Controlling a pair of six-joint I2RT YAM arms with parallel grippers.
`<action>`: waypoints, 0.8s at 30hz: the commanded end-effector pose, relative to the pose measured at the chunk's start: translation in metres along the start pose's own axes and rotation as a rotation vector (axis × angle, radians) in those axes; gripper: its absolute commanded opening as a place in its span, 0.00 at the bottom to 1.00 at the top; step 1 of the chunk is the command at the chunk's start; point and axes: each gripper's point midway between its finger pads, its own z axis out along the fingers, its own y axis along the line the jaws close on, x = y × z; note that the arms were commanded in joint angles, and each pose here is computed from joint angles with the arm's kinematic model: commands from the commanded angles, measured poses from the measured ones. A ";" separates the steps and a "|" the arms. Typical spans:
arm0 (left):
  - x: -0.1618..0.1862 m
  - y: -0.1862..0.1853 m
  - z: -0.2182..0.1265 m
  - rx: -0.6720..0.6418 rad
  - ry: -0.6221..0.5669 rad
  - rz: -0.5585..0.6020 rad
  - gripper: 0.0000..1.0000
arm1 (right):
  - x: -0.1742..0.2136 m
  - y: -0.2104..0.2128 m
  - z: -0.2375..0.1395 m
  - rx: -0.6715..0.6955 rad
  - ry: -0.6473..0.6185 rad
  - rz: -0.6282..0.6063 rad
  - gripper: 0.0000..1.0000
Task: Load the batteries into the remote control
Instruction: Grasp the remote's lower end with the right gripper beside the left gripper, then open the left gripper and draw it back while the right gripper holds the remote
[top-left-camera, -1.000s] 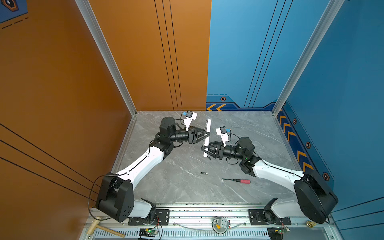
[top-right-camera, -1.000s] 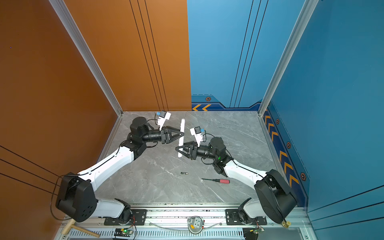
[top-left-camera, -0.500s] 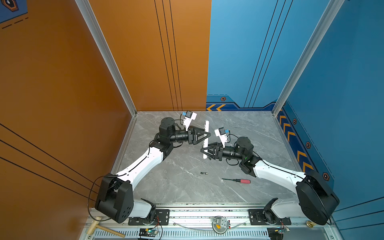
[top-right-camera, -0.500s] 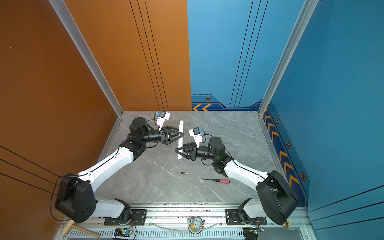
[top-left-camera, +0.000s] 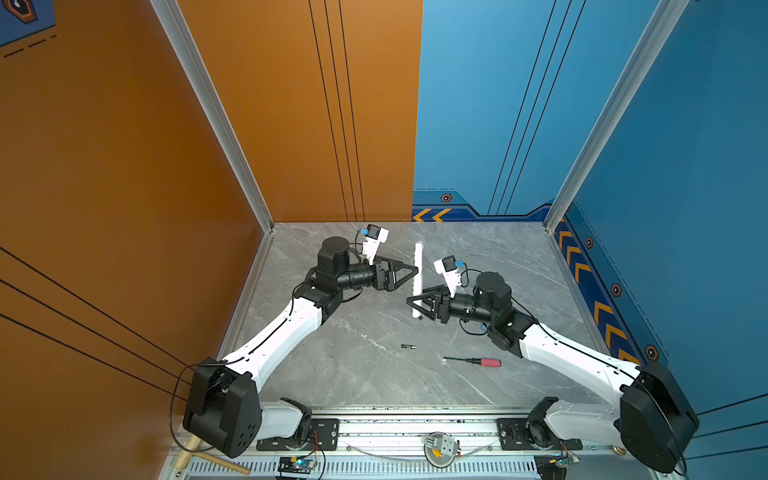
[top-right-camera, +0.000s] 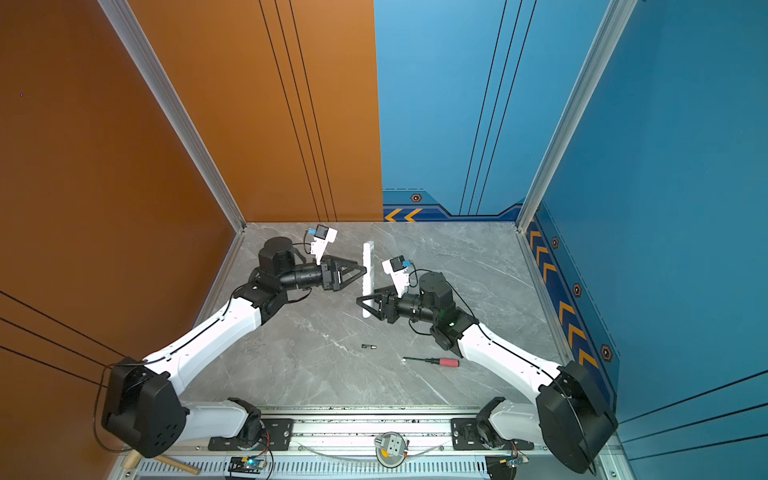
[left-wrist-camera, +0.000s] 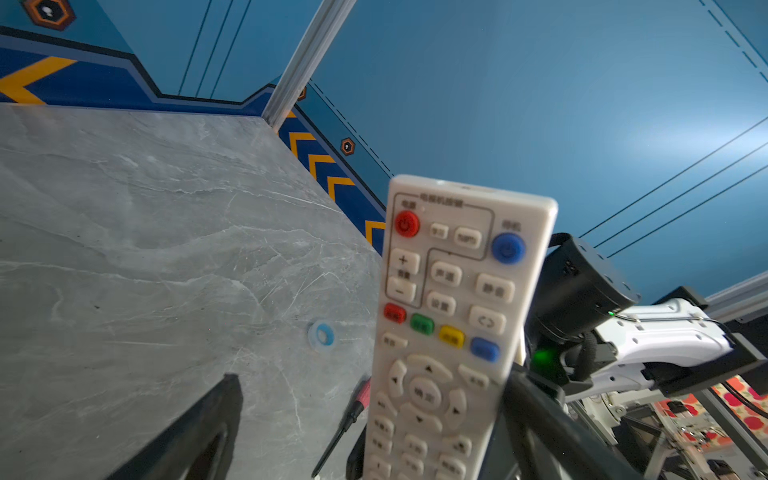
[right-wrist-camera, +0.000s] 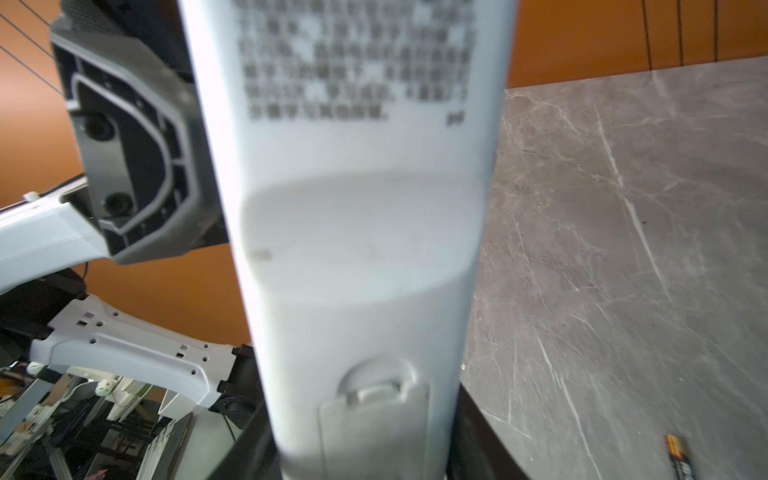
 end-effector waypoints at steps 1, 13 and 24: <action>0.001 0.013 -0.010 -0.111 -0.029 0.004 0.98 | -0.008 -0.004 -0.011 0.114 -0.008 -0.064 0.00; 0.006 -0.010 -0.038 -0.203 -0.080 -0.007 0.98 | 0.011 -0.016 -0.040 0.373 0.072 -0.172 0.00; 0.005 -0.015 -0.055 -0.324 -0.119 -0.026 1.00 | 0.011 -0.011 -0.048 0.501 0.076 -0.288 0.00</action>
